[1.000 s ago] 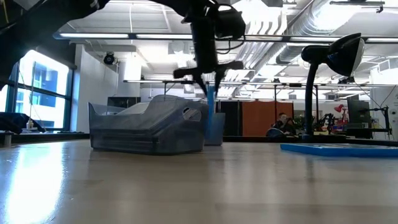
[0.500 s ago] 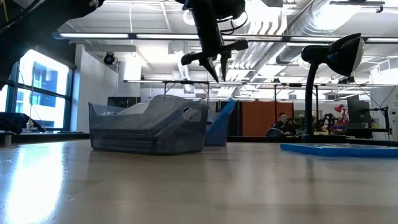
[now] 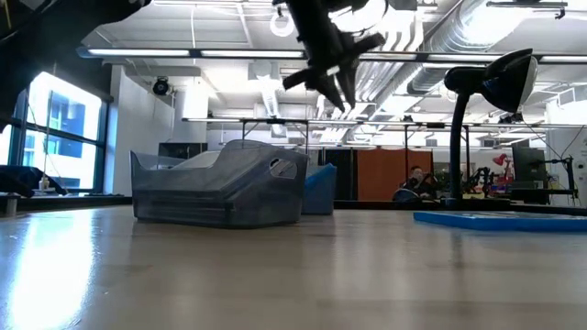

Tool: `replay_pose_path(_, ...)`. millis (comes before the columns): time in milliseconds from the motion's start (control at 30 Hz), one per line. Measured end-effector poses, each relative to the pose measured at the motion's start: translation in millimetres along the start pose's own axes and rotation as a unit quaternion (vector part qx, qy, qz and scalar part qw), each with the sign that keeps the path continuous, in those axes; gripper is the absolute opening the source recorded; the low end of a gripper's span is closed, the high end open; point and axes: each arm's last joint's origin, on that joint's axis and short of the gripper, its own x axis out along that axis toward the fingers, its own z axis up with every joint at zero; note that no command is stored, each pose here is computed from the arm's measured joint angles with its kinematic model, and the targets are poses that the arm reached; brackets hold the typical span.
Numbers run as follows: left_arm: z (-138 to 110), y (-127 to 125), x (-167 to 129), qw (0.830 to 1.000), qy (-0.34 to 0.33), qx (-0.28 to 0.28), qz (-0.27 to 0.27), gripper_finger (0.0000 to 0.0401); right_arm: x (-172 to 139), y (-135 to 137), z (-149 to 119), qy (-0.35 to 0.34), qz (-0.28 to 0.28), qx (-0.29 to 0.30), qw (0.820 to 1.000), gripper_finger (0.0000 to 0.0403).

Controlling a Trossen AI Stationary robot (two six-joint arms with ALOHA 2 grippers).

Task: Pick & place jewel cases by type
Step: Adjust the bottom black bin

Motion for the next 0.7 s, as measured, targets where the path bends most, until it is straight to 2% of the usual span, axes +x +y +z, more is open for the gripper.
replay_pose_path(133,-7,-21,-19,0.999,-0.009,0.022,-0.03,0.0085,0,1,-1,0.014,0.014,0.001,1.0,0.0248)
replay_pose_path(233,-18,-31,-40,0.999,-0.015,0.041,-0.026,0.0085,0,2,-1,0.019,0.021,0.002,1.0,0.0248)
replay_pose_path(400,-44,-38,-90,0.997,-0.049,0.036,0.05,0.0085,0,2,0,0.016,0.024,0.003,1.0,0.0248)
replay_pose_path(500,-66,-43,-111,0.993,-0.05,0.046,0.094,0.0085,0,3,0,0.014,0.026,0.004,1.0,0.0248)
replay_pose_path(700,-105,-53,-142,0.987,-0.066,0.053,0.14,0.0085,0,4,1,0.011,0.03,0.005,0.999,0.0248)
